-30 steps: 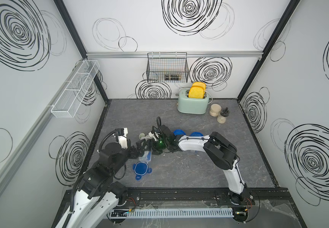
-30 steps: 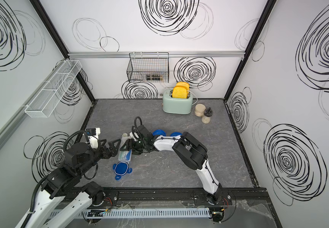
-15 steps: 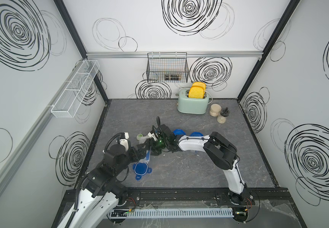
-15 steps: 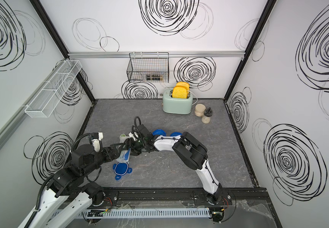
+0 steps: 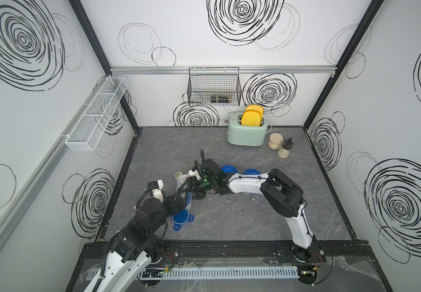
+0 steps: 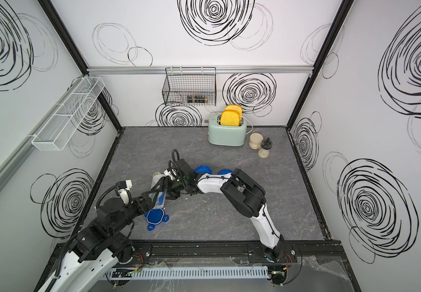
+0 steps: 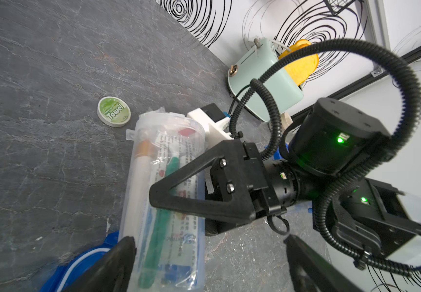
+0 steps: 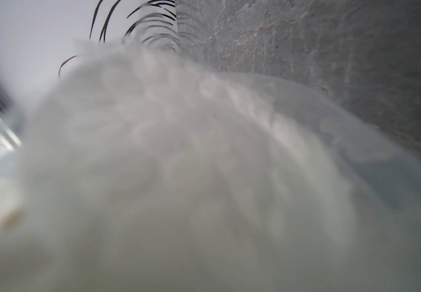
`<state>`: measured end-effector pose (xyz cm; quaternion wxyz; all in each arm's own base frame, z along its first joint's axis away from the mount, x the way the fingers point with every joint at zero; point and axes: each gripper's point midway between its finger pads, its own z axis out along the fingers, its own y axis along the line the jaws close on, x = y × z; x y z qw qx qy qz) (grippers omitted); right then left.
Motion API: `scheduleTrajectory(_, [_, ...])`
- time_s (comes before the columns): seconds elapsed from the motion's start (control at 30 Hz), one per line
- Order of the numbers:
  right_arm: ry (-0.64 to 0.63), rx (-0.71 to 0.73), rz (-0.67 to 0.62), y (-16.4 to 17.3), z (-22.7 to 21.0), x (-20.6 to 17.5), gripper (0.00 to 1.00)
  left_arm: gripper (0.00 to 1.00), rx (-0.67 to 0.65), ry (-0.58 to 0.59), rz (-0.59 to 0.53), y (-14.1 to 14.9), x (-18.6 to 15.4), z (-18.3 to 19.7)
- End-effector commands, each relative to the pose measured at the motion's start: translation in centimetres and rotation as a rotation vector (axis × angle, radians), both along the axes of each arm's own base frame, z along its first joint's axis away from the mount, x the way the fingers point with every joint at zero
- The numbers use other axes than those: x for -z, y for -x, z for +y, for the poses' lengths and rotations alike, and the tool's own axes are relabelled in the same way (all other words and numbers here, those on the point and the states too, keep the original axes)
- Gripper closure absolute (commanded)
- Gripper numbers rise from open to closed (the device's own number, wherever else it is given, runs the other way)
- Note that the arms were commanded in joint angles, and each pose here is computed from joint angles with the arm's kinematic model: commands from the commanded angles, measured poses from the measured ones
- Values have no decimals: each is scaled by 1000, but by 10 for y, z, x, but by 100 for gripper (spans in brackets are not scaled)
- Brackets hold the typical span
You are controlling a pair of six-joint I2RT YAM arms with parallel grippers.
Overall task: Take out toiletry kits
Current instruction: 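Pour the toiletry kits out of the container.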
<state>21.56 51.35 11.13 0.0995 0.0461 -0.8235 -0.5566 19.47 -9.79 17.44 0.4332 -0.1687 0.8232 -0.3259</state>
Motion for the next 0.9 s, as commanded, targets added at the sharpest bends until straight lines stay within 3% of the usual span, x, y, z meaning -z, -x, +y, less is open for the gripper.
scheduleTrajectory(0.0, [-101,-25,-23,-2,1,-36,39,4,-25,43,-67,-4,-13,-3])
scheduleTrajectory(0.2, [-110,-26,-14,-2,3,-41,38,4,-28,-41,24,-1,19,-10])
scheduleTrajectory(0.67, [-129,-29,-8,1,1,-44,38,4,-140,-164,63,6,35,9])
scheduleTrajectory(0.87, [-137,-29,-3,1,1,-44,37,4,-37,-155,89,10,54,-11])
